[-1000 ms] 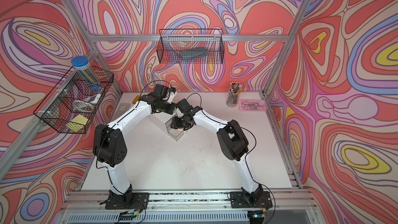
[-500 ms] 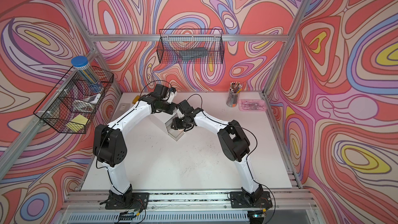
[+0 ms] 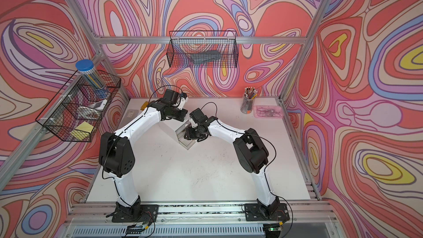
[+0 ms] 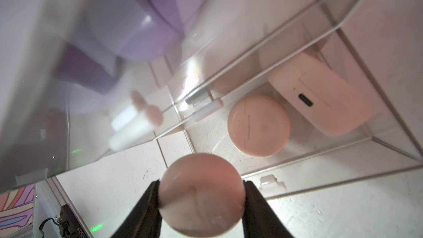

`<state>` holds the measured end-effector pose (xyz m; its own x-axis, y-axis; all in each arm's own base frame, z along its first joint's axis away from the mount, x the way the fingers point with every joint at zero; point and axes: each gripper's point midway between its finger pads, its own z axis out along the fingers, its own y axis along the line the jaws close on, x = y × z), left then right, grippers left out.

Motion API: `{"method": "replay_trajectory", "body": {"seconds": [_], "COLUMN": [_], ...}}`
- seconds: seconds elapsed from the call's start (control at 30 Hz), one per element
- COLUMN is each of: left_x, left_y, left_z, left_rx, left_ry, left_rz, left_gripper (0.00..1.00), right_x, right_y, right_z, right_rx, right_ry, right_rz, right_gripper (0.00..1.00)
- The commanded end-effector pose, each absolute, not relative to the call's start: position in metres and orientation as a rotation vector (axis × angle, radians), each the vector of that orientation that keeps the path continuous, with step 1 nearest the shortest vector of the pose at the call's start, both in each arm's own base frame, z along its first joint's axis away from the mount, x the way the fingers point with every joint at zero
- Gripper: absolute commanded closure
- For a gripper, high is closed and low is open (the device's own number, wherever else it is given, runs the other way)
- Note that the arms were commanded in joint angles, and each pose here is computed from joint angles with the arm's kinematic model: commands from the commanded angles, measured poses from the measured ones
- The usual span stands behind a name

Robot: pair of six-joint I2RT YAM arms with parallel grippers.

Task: Put the bluetooth earphones in the drawer according to color
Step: Place the bluetooth earphone in the drawer.

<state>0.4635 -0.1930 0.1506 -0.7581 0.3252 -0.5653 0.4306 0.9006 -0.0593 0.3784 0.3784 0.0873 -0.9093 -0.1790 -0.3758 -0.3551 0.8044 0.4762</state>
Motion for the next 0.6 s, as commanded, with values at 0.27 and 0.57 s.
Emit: {"method": "replay_trajectory", "body": {"seconds": [0.27, 0.57], "left_x": [0.349, 0.349], "left_y": [-0.155, -0.155], "left_z": [0.019, 0.016], "left_rx": [0.658, 0.660], "left_ry": [3.122, 3.129], "left_rz": [-0.146, -0.147], "left_gripper": [1.00, 1.00], "right_x": [0.382, 0.380], "right_y": [0.389, 0.386], "right_z": [0.080, 0.073], "right_rx": [-0.417, -0.410], "right_ry": [2.699, 2.711], "right_rz": [0.811, 0.802], "right_gripper": [0.44, 0.35]}}
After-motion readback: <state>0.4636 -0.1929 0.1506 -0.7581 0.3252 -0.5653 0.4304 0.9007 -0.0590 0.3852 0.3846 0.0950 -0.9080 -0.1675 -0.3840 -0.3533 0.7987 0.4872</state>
